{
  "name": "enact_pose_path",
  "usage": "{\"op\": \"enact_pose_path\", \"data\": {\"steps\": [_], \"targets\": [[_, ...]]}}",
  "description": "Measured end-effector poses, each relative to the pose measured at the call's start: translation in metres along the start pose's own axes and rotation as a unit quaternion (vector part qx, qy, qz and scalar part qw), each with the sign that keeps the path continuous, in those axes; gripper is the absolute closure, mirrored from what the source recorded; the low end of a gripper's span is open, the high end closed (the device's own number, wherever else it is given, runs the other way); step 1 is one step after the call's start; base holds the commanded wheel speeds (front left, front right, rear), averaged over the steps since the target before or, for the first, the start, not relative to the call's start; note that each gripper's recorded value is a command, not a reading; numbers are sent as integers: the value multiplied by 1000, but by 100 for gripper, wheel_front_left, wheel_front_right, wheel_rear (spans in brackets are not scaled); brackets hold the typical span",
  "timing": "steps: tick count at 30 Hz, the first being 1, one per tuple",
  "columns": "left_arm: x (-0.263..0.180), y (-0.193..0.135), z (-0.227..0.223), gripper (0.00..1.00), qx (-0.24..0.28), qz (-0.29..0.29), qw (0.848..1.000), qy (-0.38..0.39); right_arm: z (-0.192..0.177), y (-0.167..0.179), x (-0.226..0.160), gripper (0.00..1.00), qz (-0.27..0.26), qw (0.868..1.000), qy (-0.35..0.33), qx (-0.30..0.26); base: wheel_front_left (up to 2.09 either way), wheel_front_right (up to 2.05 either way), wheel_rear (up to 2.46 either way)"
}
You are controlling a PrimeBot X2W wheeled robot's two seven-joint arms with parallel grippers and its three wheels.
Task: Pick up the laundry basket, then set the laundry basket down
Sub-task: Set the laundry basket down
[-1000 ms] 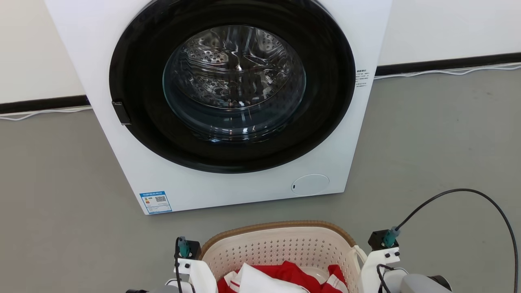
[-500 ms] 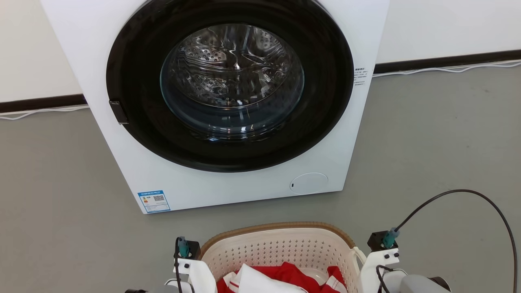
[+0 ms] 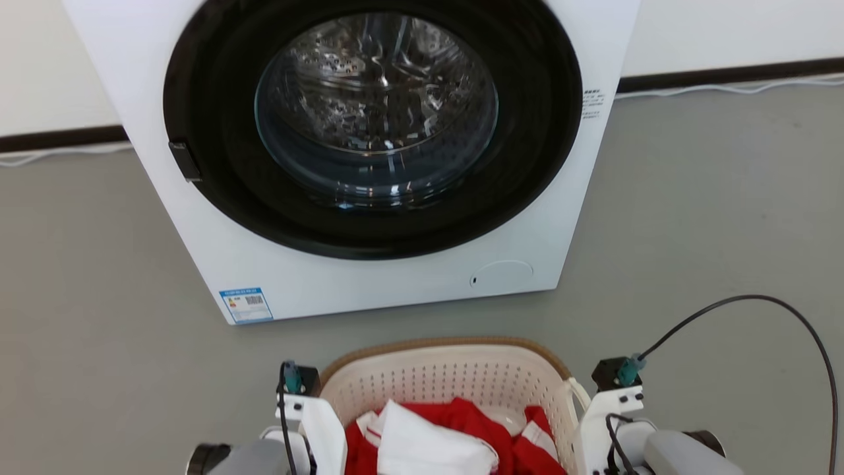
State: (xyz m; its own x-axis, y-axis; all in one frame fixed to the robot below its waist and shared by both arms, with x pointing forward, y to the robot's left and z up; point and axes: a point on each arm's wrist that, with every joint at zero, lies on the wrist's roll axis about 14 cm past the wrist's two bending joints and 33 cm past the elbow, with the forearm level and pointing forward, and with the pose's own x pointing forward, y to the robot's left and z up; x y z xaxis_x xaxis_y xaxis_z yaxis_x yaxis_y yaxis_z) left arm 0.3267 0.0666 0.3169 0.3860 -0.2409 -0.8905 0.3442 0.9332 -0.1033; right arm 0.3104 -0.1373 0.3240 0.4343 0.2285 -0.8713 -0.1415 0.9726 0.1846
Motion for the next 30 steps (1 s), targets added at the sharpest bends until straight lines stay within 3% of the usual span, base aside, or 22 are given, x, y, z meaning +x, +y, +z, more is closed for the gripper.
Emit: {"op": "enact_pose_path", "data": {"steps": [22,30], "targets": [[48,41,73,100,-7,18,999,-49,84,-8,54,100,6,997,-83,-7,0,0,0],[78,54,81,100,-17,19,998,-54,92,-14,87,100,4,997,-82,1,0,0,0]]}}
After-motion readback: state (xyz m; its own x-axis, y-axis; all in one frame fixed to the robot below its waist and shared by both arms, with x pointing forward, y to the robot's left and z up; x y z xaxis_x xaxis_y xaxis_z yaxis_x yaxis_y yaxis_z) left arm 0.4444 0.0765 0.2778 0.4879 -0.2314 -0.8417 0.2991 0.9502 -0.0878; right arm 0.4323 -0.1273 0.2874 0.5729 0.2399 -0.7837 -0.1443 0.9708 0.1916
